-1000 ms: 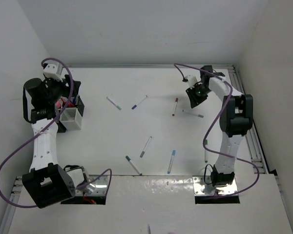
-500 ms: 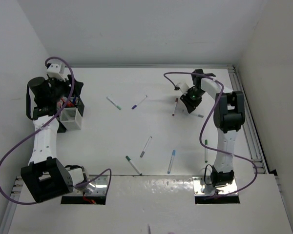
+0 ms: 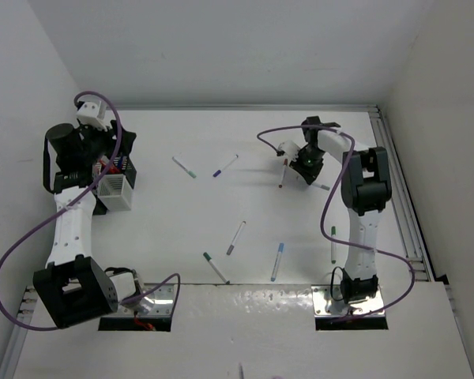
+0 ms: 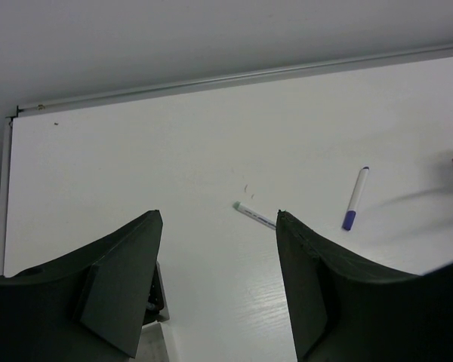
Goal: Sort the stationery into containers
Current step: Pick up the pen from the center of the board.
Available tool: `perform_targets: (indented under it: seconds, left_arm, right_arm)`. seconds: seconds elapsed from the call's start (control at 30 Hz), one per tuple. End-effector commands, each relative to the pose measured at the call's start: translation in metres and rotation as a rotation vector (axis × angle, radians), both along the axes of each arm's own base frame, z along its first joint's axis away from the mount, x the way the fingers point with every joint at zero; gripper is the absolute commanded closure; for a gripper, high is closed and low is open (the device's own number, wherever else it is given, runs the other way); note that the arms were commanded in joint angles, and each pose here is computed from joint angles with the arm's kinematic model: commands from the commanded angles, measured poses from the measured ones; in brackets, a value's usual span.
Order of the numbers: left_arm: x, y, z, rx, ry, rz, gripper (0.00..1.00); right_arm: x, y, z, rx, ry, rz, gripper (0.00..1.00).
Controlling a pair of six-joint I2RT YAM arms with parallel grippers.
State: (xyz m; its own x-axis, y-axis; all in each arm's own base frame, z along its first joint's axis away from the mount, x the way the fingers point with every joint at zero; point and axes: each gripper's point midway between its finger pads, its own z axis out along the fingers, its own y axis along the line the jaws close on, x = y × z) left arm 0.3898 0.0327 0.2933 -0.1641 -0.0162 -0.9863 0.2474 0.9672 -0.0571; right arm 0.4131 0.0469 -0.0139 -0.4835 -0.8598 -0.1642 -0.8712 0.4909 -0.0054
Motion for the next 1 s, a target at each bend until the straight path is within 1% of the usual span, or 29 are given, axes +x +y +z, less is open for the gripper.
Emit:
perform_targets:
  seconds: [0.0,0.03,0.1,0.17,0.2,0.27,0.3,0.33,0.37,0.4,0.43,0.47,0.5,0.53,0.57,0.6,0.63,0.67,0.7,0.73,0.77,0.83,0.87,0.9,0.93,0.97]
  left_arm:
    - [0.000,-0.007,0.034,0.030,-0.085,-0.023,0.32]
    - [0.000,-0.008,0.035,0.033,-0.087,-0.030,0.32]
    - [-0.001,-0.012,0.036,0.035,-0.092,-0.041,0.32]
    - [-0.004,-0.015,0.036,0.040,-0.097,-0.054,0.32]
    - [-0.008,-0.021,0.040,0.044,-0.113,-0.076,0.32]
    - [-0.012,-0.031,0.042,0.052,-0.145,-0.118,0.32]
    - [-0.013,-0.035,0.043,0.066,-0.159,-0.136,0.32]
    - [-0.016,-0.041,0.049,0.074,-0.187,-0.161,0.31]
    - [-0.017,-0.048,0.054,0.136,-0.221,-0.207,0.32]
    - [-0.020,-0.065,0.059,0.261,-0.277,-0.316,0.32]
    - [-0.025,-0.075,0.050,0.309,-0.238,-0.377,0.32]
    - [-0.030,-0.095,0.061,0.448,-0.301,-0.475,0.31]
    - [-0.031,-0.106,0.071,0.529,-0.370,-0.519,0.31]
    - [-0.036,-0.118,0.065,0.566,-0.366,-0.572,0.30]
    - [-0.042,-0.138,0.064,0.606,-0.400,-0.640,0.30]
    - [-0.046,-0.152,0.065,0.686,-0.454,-0.697,0.28]
    - [-0.052,-0.163,0.054,0.702,-0.435,-0.749,0.28]
    - [-0.062,-0.187,0.046,0.752,-0.470,-0.829,0.27]
    - [-0.071,-0.201,0.034,0.767,-0.457,-0.889,0.25]
    - [-0.086,-0.226,0.025,0.796,-0.474,-0.965,0.25]
    - [-0.095,-0.237,0.011,0.872,-0.505,-1.022,0.24]
    - [-0.123,-0.267,-0.010,0.963,-0.551,-1.134,0.24]
    - [-0.131,-0.273,-0.013,1.036,-0.620,-1.158,0.23]
    - [-0.138,-0.281,-0.029,1.069,-0.649,-1.186,0.23]
    - [-0.151,-0.292,-0.027,1.105,-0.724,-1.199,0.23]
    - [-0.155,-0.298,-0.029,1.114,-0.757,-1.201,0.23]
  right_arm:
    - [-0.017,-0.008,-0.024,-0.069,0.056,0.080,0.81]
    - [-0.019,-0.010,-0.026,-0.077,0.064,0.081,0.86]
    - [-0.019,-0.009,-0.022,-0.081,0.058,0.072,0.93]
    - [-0.015,-0.004,-0.014,-0.050,0.033,0.035,1.00]
    - [-0.010,0.000,-0.001,-0.028,0.005,-0.010,1.00]
    - [-0.009,0.005,0.017,0.022,-0.003,-0.068,1.00]
    - [-0.010,0.016,0.028,0.092,0.004,-0.130,1.00]
    - [0.000,0.023,0.054,0.146,-0.038,-0.165,1.00]
    - [-0.004,0.028,0.067,0.187,-0.019,-0.202,1.00]
    - [-0.002,0.045,0.087,0.288,-0.007,-0.266,1.00]
    - [-0.009,0.054,0.107,0.344,0.003,-0.304,1.00]
    - [-0.016,0.077,0.131,0.452,0.029,-0.346,1.00]
    - [-0.021,0.088,0.134,0.493,0.065,-0.370,1.00]
    - [-0.025,0.100,0.151,0.544,0.062,-0.383,1.00]
    - [-0.033,0.118,0.160,0.590,0.105,-0.433,1.00]
    - [-0.041,0.129,0.163,0.638,0.152,-0.459,1.00]
    - [-0.038,0.140,0.172,0.684,0.135,-0.478,1.00]
    - [-0.045,0.147,0.170,0.708,0.216,-0.599,1.00]
    - [-0.049,0.154,0.173,0.748,0.257,-0.622,1.00]
    - [-0.048,0.161,0.178,0.775,0.280,-0.667,1.00]
    - [-0.057,0.163,0.172,0.774,0.322,-0.697,1.00]
    - [-0.062,0.174,0.176,0.806,0.387,-0.766,1.00]
    - [-0.069,0.176,0.175,0.818,0.429,-0.789,1.00]
    - [-0.071,0.181,0.177,0.841,0.456,-0.796,1.00]
    - [-0.079,0.185,0.179,0.854,0.521,-0.840,1.00]
    - [-0.083,0.187,0.180,0.861,0.543,-0.854,1.00]
